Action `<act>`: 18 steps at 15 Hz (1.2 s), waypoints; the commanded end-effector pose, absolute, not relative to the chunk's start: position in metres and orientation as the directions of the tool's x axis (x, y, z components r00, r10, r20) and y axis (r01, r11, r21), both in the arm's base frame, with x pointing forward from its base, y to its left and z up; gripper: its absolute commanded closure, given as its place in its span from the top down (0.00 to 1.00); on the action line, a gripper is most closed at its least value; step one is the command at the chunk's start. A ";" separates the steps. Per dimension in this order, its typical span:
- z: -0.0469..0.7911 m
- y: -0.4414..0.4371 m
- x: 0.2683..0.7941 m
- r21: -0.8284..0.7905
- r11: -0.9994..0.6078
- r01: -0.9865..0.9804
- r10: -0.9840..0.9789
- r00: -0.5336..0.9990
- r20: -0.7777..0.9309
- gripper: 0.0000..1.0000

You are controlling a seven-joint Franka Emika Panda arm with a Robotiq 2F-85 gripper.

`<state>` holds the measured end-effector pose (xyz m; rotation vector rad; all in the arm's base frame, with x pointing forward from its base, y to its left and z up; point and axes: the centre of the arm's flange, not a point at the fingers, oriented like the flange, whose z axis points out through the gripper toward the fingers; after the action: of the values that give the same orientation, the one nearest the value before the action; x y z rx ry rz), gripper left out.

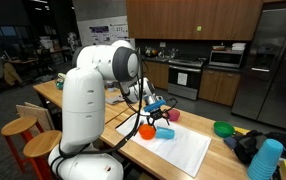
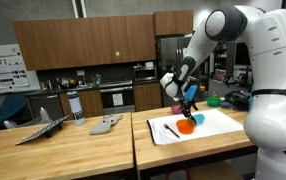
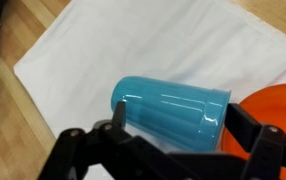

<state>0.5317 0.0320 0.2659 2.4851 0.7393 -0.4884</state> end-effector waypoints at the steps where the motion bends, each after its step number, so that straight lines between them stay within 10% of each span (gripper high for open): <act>1: 0.266 0.034 0.535 0.380 -0.723 0.577 0.388 0.795 -0.467 1.00; 18: 0.259 0.036 0.533 0.478 -0.675 0.562 0.349 0.814 -0.465 1.00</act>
<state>0.5321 0.0352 0.2590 2.3990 0.6877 -0.4545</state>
